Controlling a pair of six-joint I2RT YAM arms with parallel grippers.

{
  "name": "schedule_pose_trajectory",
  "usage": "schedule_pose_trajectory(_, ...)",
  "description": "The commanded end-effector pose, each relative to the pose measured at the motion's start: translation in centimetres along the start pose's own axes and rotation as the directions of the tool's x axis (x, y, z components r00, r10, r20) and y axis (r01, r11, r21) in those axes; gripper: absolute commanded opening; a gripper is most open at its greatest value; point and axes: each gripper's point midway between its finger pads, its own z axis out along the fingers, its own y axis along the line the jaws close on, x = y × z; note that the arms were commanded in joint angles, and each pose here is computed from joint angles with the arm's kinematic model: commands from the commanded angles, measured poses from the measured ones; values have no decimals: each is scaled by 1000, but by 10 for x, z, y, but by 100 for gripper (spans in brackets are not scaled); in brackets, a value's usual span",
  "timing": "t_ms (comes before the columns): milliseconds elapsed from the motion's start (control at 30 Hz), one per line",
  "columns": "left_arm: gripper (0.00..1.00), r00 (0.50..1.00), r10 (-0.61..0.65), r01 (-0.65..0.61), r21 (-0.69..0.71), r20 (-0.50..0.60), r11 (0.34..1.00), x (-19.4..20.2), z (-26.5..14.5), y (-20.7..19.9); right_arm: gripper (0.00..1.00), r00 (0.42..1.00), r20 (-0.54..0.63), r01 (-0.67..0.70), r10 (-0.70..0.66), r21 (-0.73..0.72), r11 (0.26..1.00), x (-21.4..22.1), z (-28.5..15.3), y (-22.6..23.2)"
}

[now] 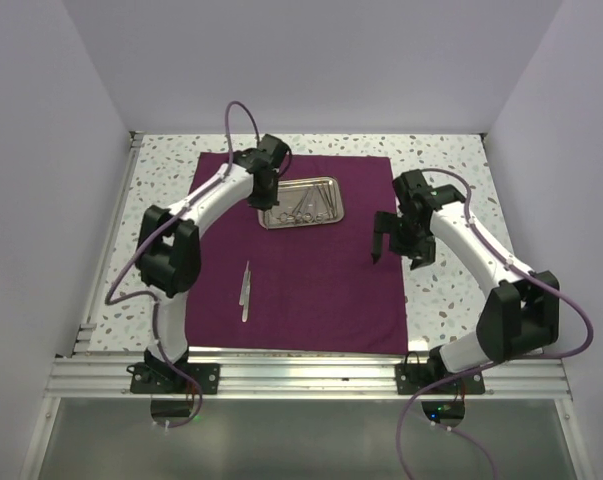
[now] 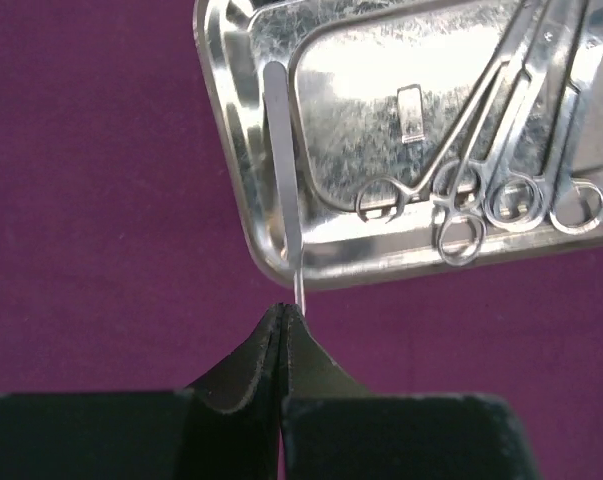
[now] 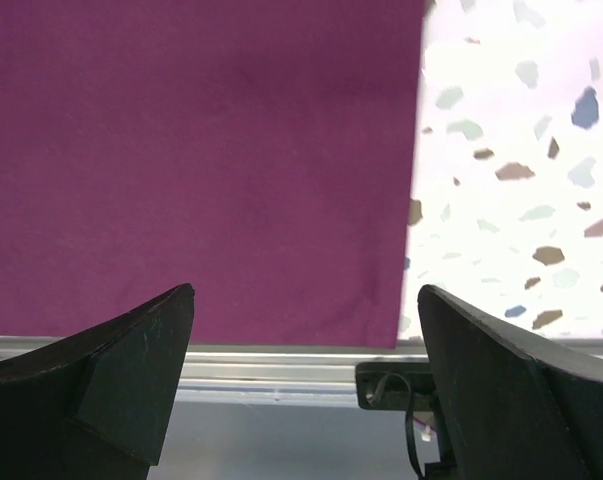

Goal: Open and lay out the surgical kit
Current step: Pick up the medical item from the container, then place the medical item in the surgical kit, then pick up the medical item from the container.

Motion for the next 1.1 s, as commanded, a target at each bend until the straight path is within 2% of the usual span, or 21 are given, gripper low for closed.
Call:
schedule_pose_trajectory(0,0,999,-9,8,20,44,1000,10,-64,14,98,999,52,12,-8,-77,997,-27,-8,21)
schedule_pose_trajectory(67,0,1000,-15,15,9,-11,1000,47,-60,21,97,998,58,12,-7,-99,995,-38,-8,30)
schedule_pose_trajectory(133,0,999,-44,44,37,-7,998,68,-77,23,97,997,76,12,-2,-134,991,-51,-14,42)
schedule_pose_trajectory(167,0,998,-38,40,23,-56,999,98,-69,29,97,998,64,9,0,-137,990,-55,-10,46)
schedule_pose_trajectory(233,0,996,-67,70,60,-60,996,120,-81,28,97,996,88,10,6,-179,984,-71,-18,60)
schedule_pose_trajectory(267,0,993,-64,69,48,-100,996,145,-73,33,97,995,96,7,12,-191,981,-78,-20,65)
schedule_pose_trajectory(367,0,993,-74,83,95,-91,992,166,-74,29,97,994,105,12,13,-236,972,-99,-24,86)
schedule_pose_trajectory(400,0,994,-75,81,90,-76,993,165,-74,29,97,994,113,24,5,-249,968,-108,-25,96)
schedule_pose_trajectory(433,7,995,-76,82,82,-65,993,162,-72,29,97,993,115,32,-3,-256,966,-111,-27,101)
schedule_pose_trajectory(500,27,997,-70,71,42,-23,997,142,-67,29,96,994,106,48,-22,-254,966,-111,-26,110)
schedule_pose_trajectory(533,45,997,-71,70,40,19,997,121,-71,25,97,993,117,57,-28,-256,965,-113,-30,113)
schedule_pose_trajectory(633,57,998,-37,39,-44,44,998,96,-57,25,96,993,108,64,-37,-254,965,-102,-31,115)
schedule_pose_trajectory(667,57,996,-39,42,-41,78,998,74,-60,19,97,993,109,61,-34,-254,965,-100,-30,114)
schedule_pose_trajectory(700,57,998,-20,26,-78,66,997,70,-47,18,97,994,107,62,-35,-254,965,-96,-31,113)
schedule_pose_trajectory(833,54,993,-4,15,-90,115,996,22,-33,3,97,996,87,53,-35,-216,975,-76,-27,96)
schedule_pose_trajectory(867,53,996,9,0,-110,84,994,24,-18,2,97,995,99,56,-35,-215,975,-73,-32,92)
schedule_pose_trajectory(1067,49,997,5,3,-115,76,993,-4,9,2,97,993,104,66,-50,-155,986,-55,-33,70)
